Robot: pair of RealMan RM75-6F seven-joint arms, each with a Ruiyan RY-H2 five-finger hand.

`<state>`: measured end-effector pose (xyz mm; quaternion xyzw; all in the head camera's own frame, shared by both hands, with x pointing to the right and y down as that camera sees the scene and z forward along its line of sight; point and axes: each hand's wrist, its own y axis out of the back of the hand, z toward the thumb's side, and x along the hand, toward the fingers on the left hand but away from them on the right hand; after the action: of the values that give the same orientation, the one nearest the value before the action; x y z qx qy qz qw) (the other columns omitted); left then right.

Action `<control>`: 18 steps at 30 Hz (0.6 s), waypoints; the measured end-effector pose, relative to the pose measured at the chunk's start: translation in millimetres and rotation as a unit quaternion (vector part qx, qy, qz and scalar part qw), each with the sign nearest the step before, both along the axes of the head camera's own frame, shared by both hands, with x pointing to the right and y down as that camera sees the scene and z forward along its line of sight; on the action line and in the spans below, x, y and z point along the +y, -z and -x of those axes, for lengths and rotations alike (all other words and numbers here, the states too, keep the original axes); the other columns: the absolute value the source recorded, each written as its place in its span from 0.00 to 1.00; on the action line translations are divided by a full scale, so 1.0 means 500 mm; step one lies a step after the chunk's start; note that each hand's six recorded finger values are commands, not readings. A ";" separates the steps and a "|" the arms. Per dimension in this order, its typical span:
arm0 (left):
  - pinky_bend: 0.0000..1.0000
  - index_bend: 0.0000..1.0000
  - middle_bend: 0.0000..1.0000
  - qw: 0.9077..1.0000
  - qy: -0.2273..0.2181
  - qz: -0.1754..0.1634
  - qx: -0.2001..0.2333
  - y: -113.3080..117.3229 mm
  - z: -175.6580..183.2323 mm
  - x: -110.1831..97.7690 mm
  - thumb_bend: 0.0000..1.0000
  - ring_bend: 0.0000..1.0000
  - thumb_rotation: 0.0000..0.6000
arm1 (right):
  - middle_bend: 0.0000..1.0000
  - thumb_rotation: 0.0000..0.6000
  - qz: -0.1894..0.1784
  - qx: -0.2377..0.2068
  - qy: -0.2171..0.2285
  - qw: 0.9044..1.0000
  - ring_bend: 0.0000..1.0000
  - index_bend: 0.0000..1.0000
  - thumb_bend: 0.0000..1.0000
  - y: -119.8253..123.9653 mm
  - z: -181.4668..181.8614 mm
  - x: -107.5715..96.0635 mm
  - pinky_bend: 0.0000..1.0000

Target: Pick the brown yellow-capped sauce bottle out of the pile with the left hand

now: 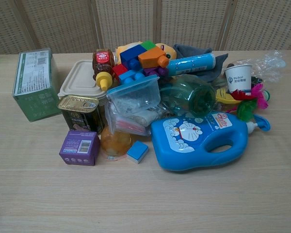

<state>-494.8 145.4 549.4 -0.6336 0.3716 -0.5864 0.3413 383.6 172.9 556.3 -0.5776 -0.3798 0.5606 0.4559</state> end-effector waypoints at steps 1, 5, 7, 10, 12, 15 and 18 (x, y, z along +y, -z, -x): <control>0.00 0.00 0.00 1.000 -0.001 0.001 0.000 -0.001 -0.001 0.000 0.35 0.00 1.00 | 0.00 0.82 0.001 -0.002 0.000 1.000 0.00 0.00 0.42 -0.001 0.001 0.000 0.00; 0.00 0.00 0.00 1.000 -0.005 0.009 -0.002 -0.007 -0.005 -0.001 0.35 0.00 1.00 | 0.00 0.82 0.003 -0.008 0.001 1.000 0.00 0.00 0.42 -0.005 0.004 0.003 0.00; 0.00 0.00 0.00 1.000 -0.010 0.012 -0.001 -0.009 -0.010 -0.004 0.35 0.00 1.00 | 0.00 0.81 0.005 -0.011 0.000 1.000 0.00 0.00 0.42 -0.007 0.004 0.004 0.00; 0.00 0.00 0.00 1.000 -0.020 0.011 -0.003 -0.006 -0.019 -0.013 0.35 0.00 1.00 | 0.00 0.82 0.004 -0.011 0.001 1.000 0.00 0.00 0.42 -0.005 0.003 0.005 0.00; 0.00 0.00 0.00 1.000 -0.027 0.009 -0.003 -0.002 -0.027 -0.019 0.35 0.00 1.00 | 0.00 0.82 0.002 -0.012 0.001 1.000 0.00 0.00 0.42 -0.002 0.002 0.006 0.00; 0.00 0.00 0.00 0.999 -0.037 0.008 -0.005 0.000 -0.038 -0.029 0.35 0.00 1.00 | 0.00 0.82 0.000 -0.014 -0.003 1.000 0.00 0.00 0.42 0.002 -0.003 0.010 0.00; 0.00 0.00 0.00 0.999 -0.045 0.012 -0.005 -0.003 -0.046 -0.036 0.35 0.00 1.00 | 0.00 0.82 0.001 -0.014 -0.007 1.000 0.00 0.00 0.42 0.002 -0.010 0.015 0.00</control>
<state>-471.8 127.2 551.1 -0.6506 0.3341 -0.5780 0.3619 388.8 180.5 555.1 -0.5830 -0.3896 0.5561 0.4462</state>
